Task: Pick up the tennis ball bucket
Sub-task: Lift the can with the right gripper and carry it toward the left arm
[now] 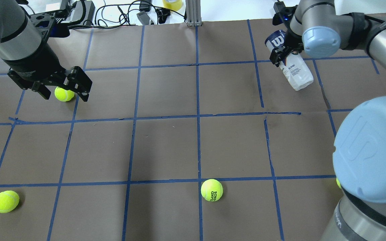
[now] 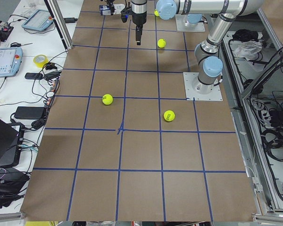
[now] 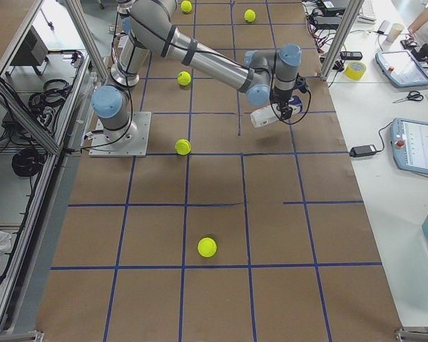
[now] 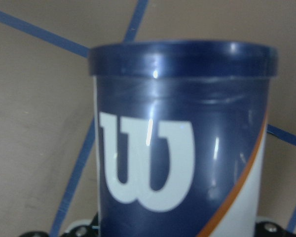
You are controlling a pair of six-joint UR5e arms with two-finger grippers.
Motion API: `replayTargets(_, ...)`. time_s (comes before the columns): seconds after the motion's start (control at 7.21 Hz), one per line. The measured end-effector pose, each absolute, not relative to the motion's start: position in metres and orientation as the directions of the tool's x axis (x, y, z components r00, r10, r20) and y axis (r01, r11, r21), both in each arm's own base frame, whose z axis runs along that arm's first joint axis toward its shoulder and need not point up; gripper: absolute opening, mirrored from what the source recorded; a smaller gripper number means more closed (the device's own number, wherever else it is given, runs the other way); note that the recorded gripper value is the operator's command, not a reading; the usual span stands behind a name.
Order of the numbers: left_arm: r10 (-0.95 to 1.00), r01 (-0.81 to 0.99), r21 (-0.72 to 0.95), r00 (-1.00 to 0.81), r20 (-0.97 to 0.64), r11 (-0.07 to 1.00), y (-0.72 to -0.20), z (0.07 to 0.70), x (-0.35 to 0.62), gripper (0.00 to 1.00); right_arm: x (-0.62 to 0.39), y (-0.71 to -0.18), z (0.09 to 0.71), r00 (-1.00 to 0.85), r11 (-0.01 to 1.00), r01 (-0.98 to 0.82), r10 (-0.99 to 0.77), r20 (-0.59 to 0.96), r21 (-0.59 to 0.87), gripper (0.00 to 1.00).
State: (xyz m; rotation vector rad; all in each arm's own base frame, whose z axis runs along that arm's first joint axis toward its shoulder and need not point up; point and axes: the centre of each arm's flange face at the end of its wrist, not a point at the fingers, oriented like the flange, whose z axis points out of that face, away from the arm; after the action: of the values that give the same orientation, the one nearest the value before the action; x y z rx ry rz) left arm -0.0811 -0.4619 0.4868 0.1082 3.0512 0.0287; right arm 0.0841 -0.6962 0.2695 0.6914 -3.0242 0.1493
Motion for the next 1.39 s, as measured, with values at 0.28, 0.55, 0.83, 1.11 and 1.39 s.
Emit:
replayTargets(0.28,0.058,0.056,0.020,-0.992,-0.110,0.998,-0.468,0.486,-0.063,1.00,0.171,-0.681,0.278,-0.834,0.827,-0.551,-0.547,0.071,-0.111,0.69)
replayTargets(0.55,0.067,0.066,0.010,-0.997,-0.044,0.998,-0.471,0.486,-0.041,1.00,0.244,-0.662,0.281,-0.740,0.728,-0.672,-0.665,0.101,-0.132,0.68)
replayTargets(0.83,0.074,0.074,0.008,-0.997,-0.017,0.997,-0.470,0.486,-0.031,1.00,0.288,-0.646,0.280,-0.595,0.582,-0.803,-0.793,0.131,-0.129,0.69)
replayTargets(1.11,0.104,0.103,0.011,-0.995,-0.012,0.995,-0.470,0.481,-0.029,1.00,0.343,-0.630,0.268,-0.437,0.412,-0.898,-0.880,0.186,-0.156,0.70)
replayTargets(1.39,0.129,0.129,0.000,-0.992,-0.015,0.992,-0.472,0.476,-0.026,1.00,0.399,-0.606,0.237,-0.294,0.268,-0.952,-0.933,0.207,-0.146,0.70)
